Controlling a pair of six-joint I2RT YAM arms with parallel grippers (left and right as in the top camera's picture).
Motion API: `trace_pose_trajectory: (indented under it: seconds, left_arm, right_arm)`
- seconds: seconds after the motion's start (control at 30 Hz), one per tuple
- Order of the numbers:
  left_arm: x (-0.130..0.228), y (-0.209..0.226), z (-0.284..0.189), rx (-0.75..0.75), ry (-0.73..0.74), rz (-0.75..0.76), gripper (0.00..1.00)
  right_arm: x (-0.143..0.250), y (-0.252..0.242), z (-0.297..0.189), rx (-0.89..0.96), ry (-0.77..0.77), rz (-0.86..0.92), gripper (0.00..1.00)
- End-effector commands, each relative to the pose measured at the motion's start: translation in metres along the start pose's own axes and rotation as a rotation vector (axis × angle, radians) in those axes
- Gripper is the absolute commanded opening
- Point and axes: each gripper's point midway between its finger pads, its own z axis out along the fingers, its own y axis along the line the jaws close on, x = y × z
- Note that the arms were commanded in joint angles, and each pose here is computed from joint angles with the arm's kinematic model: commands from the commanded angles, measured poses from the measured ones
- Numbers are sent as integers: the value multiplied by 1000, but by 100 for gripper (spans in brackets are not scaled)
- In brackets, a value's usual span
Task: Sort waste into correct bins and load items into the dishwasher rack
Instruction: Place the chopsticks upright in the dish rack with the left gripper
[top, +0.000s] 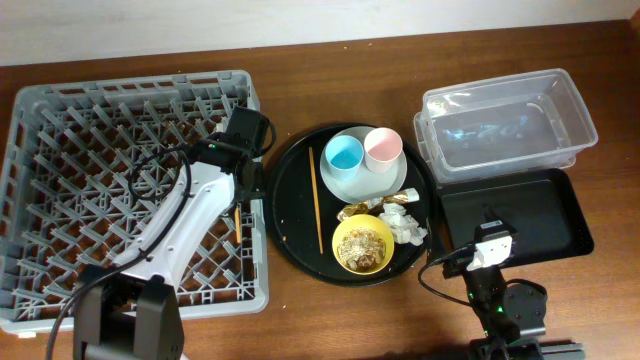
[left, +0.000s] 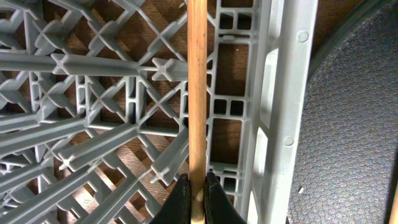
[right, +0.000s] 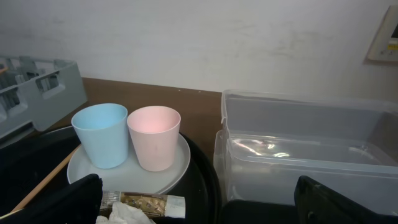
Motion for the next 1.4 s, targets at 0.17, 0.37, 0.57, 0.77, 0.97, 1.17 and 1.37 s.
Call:
trace_pose_trajectory:
  seconds: [0.17, 0.37, 0.57, 0.77, 0.97, 1.17, 1.37]
  left_arm:
    - [-23, -7, -30, 68, -61, 24, 18]
    - [-2, -92, -85, 559, 19, 52, 49]
    - [18, -152, -34, 326, -15, 124, 39]
    - [33, -169, 33, 234, 52, 140, 34]
    - [44, -175, 68, 204, 96, 151, 3]
    - [6, -173, -8, 302, -44, 114, 0]
    - [-26, -96, -82, 255, -184, 3, 0]
  right_arm:
    - [2, -2, 0, 10, 4, 6, 99]
    - [2, -2, 0, 10, 4, 6, 99]
    - [2, -2, 0, 10, 4, 6, 99]
    - [2, -2, 0, 10, 4, 6, 99]
    - [2, -2, 0, 10, 4, 6, 99]
    - [2, -2, 0, 10, 4, 6, 99]
    - [2, -2, 0, 10, 4, 6, 99]
